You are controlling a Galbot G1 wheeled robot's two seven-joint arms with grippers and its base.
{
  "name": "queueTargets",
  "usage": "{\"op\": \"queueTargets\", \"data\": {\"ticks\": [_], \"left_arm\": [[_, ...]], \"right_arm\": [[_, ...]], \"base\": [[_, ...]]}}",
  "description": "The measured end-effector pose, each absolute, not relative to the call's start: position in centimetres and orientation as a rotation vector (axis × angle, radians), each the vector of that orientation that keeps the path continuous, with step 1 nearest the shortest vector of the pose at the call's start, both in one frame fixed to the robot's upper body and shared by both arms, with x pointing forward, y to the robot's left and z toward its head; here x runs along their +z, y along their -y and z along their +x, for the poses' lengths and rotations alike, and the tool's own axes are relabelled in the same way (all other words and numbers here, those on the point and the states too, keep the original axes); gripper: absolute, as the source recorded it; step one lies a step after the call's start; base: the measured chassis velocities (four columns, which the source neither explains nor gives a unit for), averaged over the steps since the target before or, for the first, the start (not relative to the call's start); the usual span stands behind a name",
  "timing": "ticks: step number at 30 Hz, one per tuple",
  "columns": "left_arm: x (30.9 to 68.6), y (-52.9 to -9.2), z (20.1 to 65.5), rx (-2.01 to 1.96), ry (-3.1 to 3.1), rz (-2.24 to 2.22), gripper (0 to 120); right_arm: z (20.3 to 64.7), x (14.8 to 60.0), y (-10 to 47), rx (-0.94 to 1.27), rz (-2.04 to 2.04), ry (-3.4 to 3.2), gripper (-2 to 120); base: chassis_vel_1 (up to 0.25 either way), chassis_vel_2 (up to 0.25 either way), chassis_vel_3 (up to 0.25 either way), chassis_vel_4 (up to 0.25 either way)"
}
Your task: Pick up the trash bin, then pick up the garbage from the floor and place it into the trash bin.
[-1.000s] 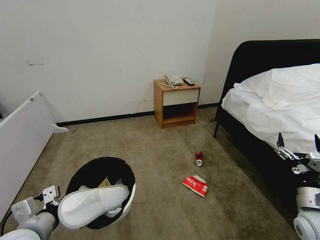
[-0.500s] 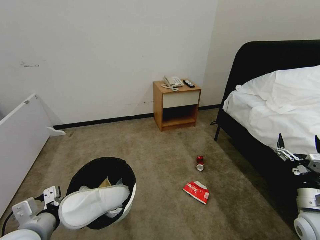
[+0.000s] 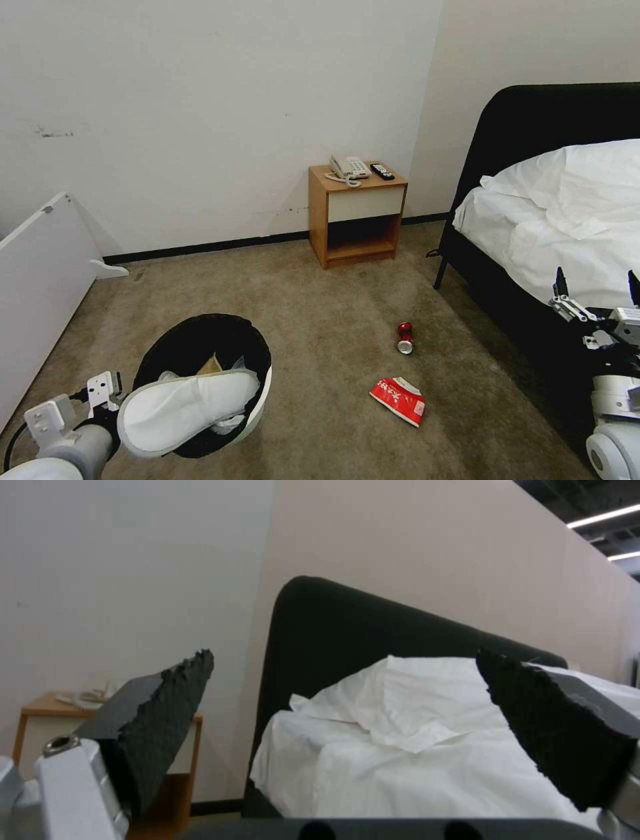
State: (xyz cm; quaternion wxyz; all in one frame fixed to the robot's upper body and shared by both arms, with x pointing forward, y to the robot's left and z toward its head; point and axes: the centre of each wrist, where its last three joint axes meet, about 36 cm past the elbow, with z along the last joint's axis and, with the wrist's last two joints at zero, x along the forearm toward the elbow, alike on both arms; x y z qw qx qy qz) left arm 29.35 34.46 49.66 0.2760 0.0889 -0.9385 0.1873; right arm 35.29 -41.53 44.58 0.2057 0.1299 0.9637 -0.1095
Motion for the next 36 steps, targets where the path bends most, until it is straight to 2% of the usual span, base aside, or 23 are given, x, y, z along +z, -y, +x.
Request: {"op": "queueTargets", "data": {"ticks": [16,24,29,32,33,36], "left_arm": [[49.3,-34.5,29.5,0.503,2.51,0.239,1],[49.3,-34.7,29.4,0.488,2.506,0.239,1],[49.4,-34.6,29.3,0.488,2.506,0.237,1],[49.3,-34.6,29.3,0.489,2.505,0.237,1],[49.3,-34.6,29.3,0.489,2.505,0.237,1],[49.4,-34.6,29.2,0.49,2.505,0.235,1]], "right_arm": [[35.6,44.6,42.6,-0.394,0.348,-2.712,100],[35.8,46.0,42.5,-0.401,0.334,-3.088,100],[37.1,46.8,40.9,-0.27,0.364,-3.313,100],[38.6,48.4,39.6,-0.055,0.356,-3.484,100],[38.6,48.4,39.6,-0.055,0.356,-3.484,100],[40.5,50.9,38.8,0.026,0.239,-3.641,100]], "base": [[-0.051,0.043,0.043,-0.048],[0.0,0.0,0.0,0.0],[0.0,0.0,0.0,0.0],[0.0,0.0,0.0,0.0],[0.0,0.0,0.0,0.0],[0.0,0.0,0.0,0.0]]}}
